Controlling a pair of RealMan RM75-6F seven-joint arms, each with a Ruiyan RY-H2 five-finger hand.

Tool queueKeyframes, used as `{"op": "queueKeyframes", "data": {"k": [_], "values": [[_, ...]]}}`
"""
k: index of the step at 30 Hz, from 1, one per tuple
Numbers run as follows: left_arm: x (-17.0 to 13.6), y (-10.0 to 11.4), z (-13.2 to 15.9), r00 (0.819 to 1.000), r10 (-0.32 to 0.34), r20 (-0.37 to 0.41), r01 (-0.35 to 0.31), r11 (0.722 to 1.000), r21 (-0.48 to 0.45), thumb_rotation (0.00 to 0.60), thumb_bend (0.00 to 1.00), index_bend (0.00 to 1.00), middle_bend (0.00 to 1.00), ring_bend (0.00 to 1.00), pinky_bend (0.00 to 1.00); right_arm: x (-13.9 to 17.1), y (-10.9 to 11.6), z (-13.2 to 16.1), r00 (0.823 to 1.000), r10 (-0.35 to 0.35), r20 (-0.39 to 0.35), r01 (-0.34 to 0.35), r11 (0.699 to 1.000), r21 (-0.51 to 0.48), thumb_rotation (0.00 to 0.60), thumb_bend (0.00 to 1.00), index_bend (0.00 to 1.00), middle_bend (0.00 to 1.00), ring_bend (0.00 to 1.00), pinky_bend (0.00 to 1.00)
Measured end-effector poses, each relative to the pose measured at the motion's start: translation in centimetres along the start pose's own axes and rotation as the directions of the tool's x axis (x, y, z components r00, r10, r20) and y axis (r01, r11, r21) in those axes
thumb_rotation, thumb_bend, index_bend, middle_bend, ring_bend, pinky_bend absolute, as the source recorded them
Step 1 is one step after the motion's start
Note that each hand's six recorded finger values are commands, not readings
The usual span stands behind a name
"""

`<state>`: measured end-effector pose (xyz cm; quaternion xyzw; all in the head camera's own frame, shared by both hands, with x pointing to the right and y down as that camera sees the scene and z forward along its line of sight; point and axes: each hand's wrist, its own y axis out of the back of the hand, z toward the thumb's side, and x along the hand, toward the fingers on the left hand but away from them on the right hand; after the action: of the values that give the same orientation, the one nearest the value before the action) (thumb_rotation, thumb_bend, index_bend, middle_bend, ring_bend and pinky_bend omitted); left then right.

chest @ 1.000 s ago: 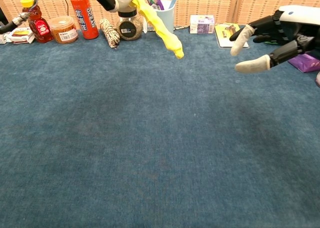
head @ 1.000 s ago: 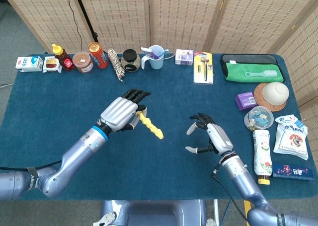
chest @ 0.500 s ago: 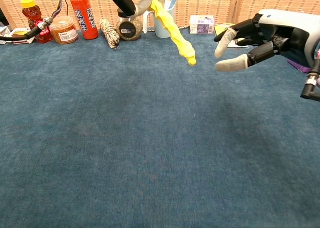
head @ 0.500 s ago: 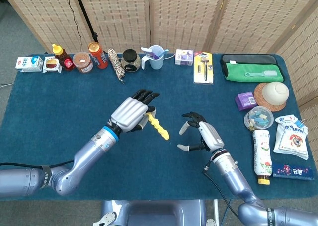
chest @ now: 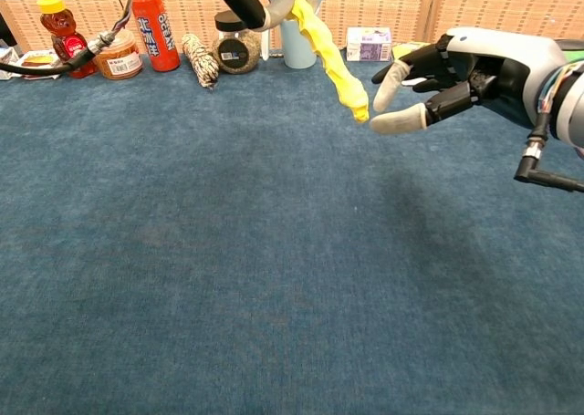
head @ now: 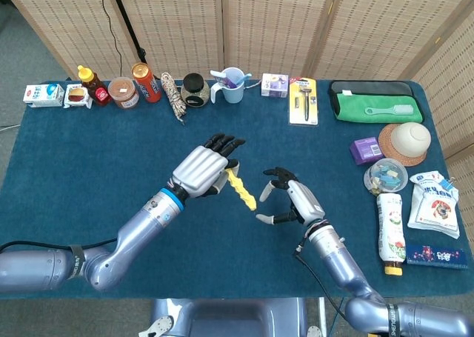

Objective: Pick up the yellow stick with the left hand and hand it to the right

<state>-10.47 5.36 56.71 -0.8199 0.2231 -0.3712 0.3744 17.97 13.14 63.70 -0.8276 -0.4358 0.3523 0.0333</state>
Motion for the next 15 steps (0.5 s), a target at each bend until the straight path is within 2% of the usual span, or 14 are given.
{"op": "queueKeyframes", "data": {"k": [15], "values": [[0.30,-0.42,0.72,1.000,-0.007,0.015,0.007,1.000,0.013,0.600,0.63,0.60,0.08,0.00,0.00,-0.47,-0.55,0.01,1.000,0.004,0.011,-0.004,1.000,-0.027,0.600,0.21,0.56,0.18,0.00,0.00]]}}
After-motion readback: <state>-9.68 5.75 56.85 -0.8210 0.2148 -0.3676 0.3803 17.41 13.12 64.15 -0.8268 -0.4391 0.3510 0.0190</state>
